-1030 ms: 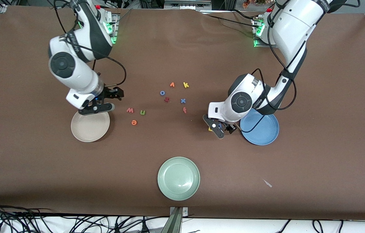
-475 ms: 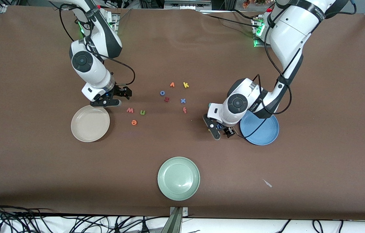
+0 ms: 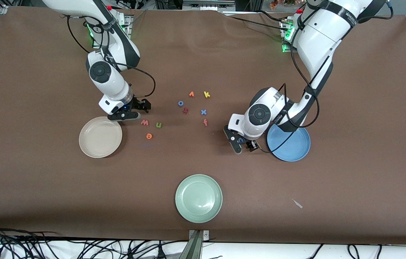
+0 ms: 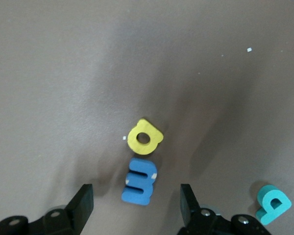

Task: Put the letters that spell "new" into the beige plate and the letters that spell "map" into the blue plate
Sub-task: 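Grasp pink w with the right gripper while the left gripper grasps blue m, then release pink w onto white plate while the left gripper releases blue m, then grasp orange e with the right gripper while the left gripper grasps yellow d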

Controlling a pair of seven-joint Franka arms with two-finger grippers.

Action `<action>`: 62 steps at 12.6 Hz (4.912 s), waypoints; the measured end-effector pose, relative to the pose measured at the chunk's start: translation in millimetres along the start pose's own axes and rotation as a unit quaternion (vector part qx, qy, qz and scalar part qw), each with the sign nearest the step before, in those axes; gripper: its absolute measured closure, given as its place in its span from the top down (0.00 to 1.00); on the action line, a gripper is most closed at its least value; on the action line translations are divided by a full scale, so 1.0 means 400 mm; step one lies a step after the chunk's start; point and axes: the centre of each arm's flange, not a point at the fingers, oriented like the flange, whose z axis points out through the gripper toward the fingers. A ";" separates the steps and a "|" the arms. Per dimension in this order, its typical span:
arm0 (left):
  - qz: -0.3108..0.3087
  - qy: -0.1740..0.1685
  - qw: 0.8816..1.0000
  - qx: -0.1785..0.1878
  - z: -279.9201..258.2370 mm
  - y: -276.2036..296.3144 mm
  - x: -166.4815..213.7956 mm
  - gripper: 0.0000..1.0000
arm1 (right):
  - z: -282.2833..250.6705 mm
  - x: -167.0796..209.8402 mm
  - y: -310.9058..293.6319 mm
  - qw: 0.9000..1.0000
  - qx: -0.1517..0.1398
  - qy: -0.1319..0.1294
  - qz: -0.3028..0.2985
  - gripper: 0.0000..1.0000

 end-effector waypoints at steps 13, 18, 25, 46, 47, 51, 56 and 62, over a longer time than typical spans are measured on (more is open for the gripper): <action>-0.006 -0.003 1.000 0.003 -0.016 0.000 0.012 0.27 | 0.105 0.008 -0.024 0.999 0.019 0.025 -0.007 0.85; -0.041 -0.077 0.996 -0.001 -0.168 -0.105 -0.100 0.27 | 0.102 0.036 -0.036 0.999 0.023 0.032 -0.007 0.73; -0.034 -0.142 0.988 0.042 -0.119 -0.222 -0.251 0.27 | 0.094 0.048 -0.036 0.999 0.020 0.039 -0.014 0.41; -0.485 0.000 0.874 -0.020 -0.155 -0.051 -0.003 1.00 | -0.072 0.159 0.243 0.995 -0.054 -0.016 -0.088 0.71; -0.488 0.009 0.872 -0.023 -0.132 -0.048 0.007 1.00 | -0.062 0.160 0.210 0.996 -0.050 -0.015 -0.070 0.71; -0.485 0.039 0.873 -0.033 -0.053 -0.025 0.044 0.97 | -0.020 0.186 -0.017 1.000 -0.020 -0.006 -0.007 0.70; -0.459 0.032 0.887 -0.019 0.008 0.016 0.065 0.83 | 0.049 0.205 -0.147 1.000 -0.020 -0.003 0.004 0.71; -0.463 0.033 0.886 -0.015 0.001 -0.004 0.058 0.28 | 0.063 0.211 -0.129 1.000 -0.025 0.002 0.003 0.68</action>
